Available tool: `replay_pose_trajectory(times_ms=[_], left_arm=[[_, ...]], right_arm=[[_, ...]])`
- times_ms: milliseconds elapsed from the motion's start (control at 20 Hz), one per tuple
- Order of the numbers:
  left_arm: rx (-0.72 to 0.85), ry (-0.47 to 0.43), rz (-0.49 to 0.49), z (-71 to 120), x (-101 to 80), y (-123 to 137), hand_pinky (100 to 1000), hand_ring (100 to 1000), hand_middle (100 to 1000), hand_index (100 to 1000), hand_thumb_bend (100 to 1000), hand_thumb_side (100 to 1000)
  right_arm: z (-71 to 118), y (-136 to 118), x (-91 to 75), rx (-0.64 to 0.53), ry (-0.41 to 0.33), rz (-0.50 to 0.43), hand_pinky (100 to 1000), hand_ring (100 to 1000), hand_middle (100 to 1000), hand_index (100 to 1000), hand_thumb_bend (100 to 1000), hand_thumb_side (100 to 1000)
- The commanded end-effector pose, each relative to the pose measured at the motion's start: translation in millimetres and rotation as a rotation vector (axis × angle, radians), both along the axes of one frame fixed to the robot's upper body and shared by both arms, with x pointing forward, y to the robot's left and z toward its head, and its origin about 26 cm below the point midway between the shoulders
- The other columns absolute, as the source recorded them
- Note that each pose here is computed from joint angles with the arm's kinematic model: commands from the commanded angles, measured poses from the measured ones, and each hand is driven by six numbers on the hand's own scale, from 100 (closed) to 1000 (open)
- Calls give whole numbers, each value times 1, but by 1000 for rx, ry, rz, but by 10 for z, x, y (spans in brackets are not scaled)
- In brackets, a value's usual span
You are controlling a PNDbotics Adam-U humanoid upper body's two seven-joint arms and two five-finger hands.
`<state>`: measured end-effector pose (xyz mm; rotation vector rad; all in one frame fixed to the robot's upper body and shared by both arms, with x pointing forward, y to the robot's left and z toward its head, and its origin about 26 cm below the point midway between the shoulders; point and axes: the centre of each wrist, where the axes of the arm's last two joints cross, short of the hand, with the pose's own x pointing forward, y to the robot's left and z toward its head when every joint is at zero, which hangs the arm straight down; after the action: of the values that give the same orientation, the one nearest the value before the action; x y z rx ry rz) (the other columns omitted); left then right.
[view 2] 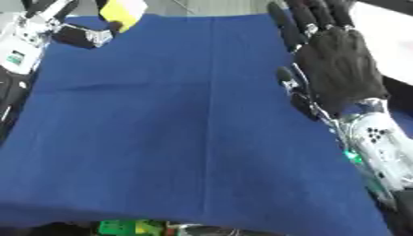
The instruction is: Pick up the objects with one hand, pass them to the other hand, and then place them into the box on the other side of the table.
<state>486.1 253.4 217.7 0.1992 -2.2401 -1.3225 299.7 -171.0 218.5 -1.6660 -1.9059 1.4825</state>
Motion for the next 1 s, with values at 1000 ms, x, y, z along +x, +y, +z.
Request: replay_pose_trajectory(times_ms=[1000], left_arm=[[215, 182, -559, -164, -281, -1574, 588, 360, 319, 461, 100, 280]], right_arm=[[191, 212, -59, -6, 38, 126, 975, 950, 992, 1000, 360, 100]])
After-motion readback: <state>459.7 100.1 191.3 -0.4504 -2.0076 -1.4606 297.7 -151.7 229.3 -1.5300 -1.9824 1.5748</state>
